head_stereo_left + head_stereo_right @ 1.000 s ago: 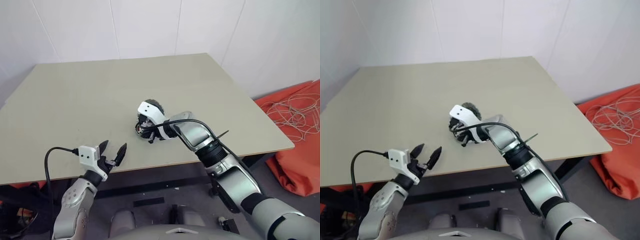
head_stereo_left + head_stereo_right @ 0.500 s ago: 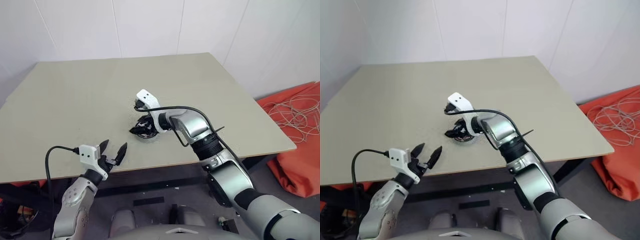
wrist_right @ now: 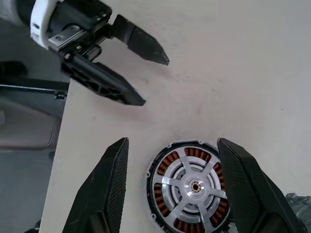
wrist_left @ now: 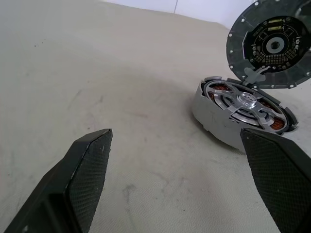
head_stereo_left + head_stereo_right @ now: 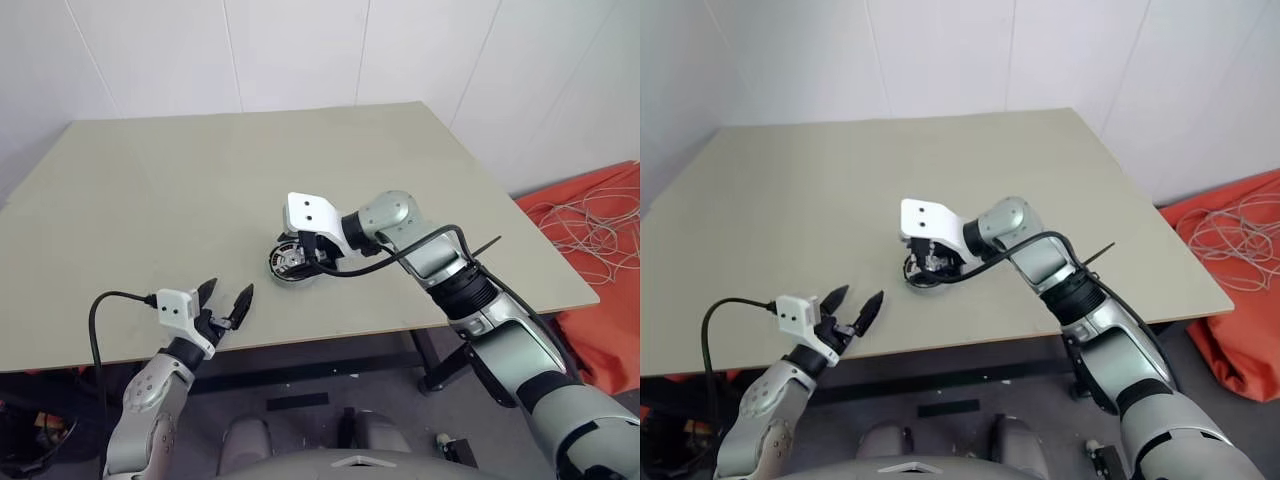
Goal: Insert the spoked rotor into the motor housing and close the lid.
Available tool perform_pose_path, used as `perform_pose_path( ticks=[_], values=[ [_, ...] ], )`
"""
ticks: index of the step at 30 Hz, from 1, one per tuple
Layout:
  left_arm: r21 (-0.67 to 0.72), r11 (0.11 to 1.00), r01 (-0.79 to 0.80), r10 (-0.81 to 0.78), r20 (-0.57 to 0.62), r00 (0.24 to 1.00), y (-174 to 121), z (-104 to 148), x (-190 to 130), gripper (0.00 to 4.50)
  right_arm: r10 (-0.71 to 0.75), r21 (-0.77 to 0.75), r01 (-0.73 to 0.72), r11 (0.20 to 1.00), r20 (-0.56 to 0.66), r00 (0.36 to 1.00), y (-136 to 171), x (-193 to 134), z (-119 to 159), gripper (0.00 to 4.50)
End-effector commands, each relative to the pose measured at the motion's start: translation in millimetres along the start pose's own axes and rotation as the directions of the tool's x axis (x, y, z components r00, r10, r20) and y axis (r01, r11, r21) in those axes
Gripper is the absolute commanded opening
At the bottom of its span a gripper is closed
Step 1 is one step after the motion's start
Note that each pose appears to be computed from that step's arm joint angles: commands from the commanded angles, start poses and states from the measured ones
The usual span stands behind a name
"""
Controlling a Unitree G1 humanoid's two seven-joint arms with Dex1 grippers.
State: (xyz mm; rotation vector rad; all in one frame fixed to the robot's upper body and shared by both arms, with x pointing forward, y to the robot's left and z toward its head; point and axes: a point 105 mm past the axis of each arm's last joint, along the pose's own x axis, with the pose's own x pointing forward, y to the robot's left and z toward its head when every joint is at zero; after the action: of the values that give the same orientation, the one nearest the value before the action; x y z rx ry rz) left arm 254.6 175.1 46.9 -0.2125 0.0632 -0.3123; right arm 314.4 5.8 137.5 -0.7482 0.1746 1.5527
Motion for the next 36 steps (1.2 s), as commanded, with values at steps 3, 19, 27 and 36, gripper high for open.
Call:
perform_pose_path(
  ticks=[3,19,27,36],
  values=[
    [0.015,1.000,0.012,-0.013,0.039,0.999,-2.2,12.5,6.2,4.50,0.040,-0.112,-0.043,0.993,-0.026,0.999,6.1,-3.0,3.2,3.29],
    [0.013,1.000,0.000,-0.001,0.038,0.999,1.7,7.4,-4.5,4.50,0.022,-0.214,-0.067,0.975,-0.205,0.979,14.0,8.5,-36.5,1.39],
    [0.014,1.000,0.006,-0.006,0.048,0.999,-4.0,14.1,3.3,4.50,0.019,-0.216,-0.067,0.974,-0.217,0.976,12.8,11.7,-40.8,0.36],
    [0.012,1.000,0.001,-0.001,0.047,0.999,-2.4,16.5,5.1,4.50,0.019,-0.191,-0.057,0.980,-0.194,0.981,9.6,14.3,-38.3,0.77]
  ],
)
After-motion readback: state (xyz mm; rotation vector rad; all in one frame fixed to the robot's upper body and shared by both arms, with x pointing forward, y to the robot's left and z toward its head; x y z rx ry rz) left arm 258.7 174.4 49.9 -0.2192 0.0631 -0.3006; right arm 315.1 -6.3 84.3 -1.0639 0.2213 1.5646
